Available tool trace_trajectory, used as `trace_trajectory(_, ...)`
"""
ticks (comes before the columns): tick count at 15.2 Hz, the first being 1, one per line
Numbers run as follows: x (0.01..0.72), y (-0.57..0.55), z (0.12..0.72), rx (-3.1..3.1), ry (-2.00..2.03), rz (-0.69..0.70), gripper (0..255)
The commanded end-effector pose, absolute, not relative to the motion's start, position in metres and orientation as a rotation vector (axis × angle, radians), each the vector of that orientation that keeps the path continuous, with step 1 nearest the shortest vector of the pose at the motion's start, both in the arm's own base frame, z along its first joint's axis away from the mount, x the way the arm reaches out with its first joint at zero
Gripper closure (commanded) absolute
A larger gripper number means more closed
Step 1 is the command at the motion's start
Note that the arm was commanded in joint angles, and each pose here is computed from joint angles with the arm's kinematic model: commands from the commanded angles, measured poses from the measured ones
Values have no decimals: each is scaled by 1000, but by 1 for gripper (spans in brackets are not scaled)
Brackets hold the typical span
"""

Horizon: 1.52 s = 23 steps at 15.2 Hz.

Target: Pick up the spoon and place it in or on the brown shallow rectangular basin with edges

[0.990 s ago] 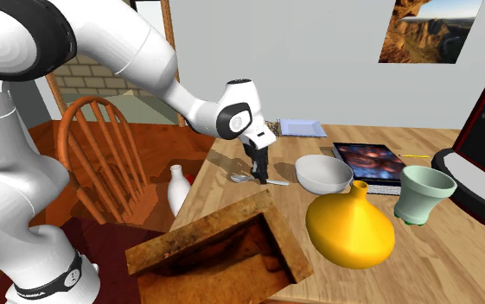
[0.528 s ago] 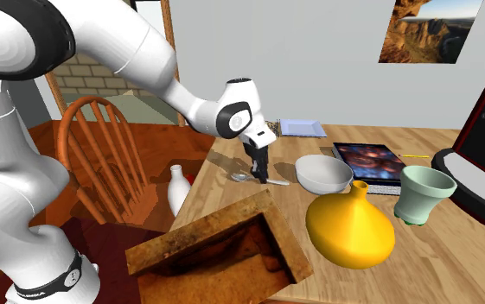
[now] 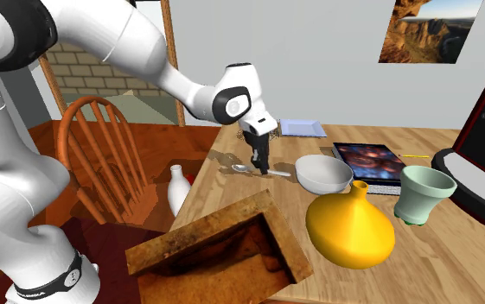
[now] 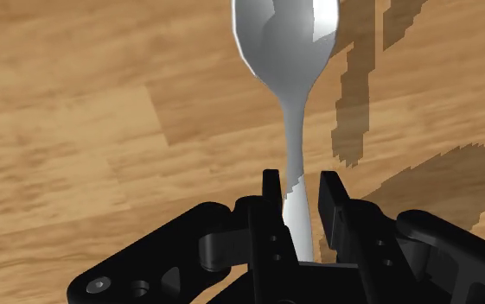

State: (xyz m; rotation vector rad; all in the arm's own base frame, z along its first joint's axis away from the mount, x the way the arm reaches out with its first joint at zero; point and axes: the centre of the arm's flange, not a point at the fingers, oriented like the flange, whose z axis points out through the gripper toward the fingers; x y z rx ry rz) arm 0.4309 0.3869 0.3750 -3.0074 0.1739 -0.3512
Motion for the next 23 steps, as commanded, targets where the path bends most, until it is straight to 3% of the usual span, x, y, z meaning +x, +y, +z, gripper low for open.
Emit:
trace_trajectory(1,430,388,386,-3007,174,-350,255)
trace_trajectory(23,430,388,502,-3007,174,-350,255)
